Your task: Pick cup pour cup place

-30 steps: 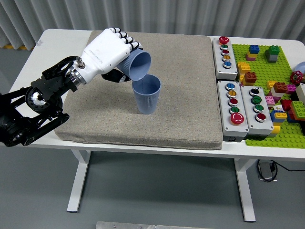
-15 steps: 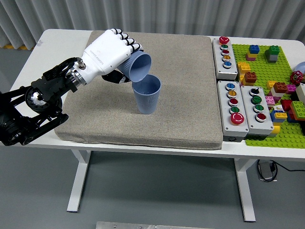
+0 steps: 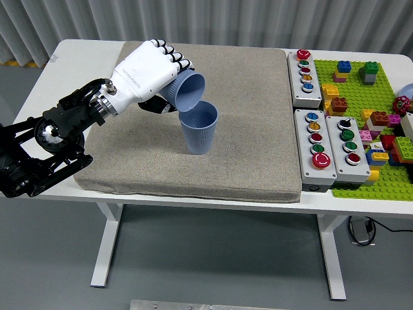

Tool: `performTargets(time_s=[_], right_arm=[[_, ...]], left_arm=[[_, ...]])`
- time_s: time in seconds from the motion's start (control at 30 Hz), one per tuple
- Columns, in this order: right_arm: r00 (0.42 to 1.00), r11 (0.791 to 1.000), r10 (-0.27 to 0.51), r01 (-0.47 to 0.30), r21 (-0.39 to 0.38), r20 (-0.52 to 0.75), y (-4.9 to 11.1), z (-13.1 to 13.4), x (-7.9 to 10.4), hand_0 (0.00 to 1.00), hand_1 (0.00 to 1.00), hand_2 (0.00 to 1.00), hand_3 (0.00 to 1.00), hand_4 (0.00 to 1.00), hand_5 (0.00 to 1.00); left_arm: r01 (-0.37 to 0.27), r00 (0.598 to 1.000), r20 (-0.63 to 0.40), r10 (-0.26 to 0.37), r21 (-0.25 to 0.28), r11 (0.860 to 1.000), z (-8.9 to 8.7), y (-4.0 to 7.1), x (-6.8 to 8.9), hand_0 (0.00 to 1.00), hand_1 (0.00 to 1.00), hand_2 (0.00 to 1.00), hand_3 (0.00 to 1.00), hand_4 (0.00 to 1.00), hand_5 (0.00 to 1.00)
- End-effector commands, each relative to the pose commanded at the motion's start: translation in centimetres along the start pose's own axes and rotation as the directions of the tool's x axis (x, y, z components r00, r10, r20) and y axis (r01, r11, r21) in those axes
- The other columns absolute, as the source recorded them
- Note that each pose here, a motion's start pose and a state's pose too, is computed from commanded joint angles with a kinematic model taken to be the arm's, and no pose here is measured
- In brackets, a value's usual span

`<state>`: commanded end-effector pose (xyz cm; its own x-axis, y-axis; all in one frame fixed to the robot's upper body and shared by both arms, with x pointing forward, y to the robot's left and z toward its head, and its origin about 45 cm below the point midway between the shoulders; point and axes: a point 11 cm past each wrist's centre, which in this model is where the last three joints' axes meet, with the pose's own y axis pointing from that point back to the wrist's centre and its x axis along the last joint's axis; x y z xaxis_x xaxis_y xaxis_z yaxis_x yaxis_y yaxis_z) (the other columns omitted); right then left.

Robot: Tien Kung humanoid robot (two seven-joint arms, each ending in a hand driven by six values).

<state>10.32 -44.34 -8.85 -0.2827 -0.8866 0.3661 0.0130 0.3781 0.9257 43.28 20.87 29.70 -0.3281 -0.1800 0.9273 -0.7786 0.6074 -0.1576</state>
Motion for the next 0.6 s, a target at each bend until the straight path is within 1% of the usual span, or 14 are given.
performTargets(time_s=[0.23,0.4,0.53,0.6], right_arm=[[1.000,1.000,-0.001,0.001,0.004,0.001,0.0,-0.2,0.0,0.704,0.708,0.668,0.631,0.070,0.473],[1.000,1.000,-0.001,0.001,0.004,0.004,0.1,-0.2,0.0,0.704,0.708,0.669,0.632,0.070,0.474],[1.000,1.000,-0.002,0.002,0.004,0.007,0.1,-0.3,-0.1,0.704,0.708,0.669,0.632,0.070,0.474],[1.000,1.000,-0.001,0.001,0.005,0.006,0.1,-0.3,-0.1,0.704,0.707,0.669,0.632,0.069,0.474]], left_arm=[[0.003,1.000,0.012,-0.003,-0.013,1.000,0.1,-0.2,0.1,0.464,0.449,0.484,0.485,0.792,0.229],[-0.006,1.000,0.002,0.006,-0.011,1.000,0.2,-0.3,0.4,0.463,0.449,0.484,0.485,0.792,0.230],[-0.028,0.991,-0.126,0.037,0.073,0.997,-1.4,-0.1,1.4,0.463,0.449,0.484,0.485,0.792,0.230],[-0.037,0.977,-0.204,0.063,0.125,0.991,-2.5,0.0,2.0,0.463,0.448,0.484,0.484,0.792,0.230]])
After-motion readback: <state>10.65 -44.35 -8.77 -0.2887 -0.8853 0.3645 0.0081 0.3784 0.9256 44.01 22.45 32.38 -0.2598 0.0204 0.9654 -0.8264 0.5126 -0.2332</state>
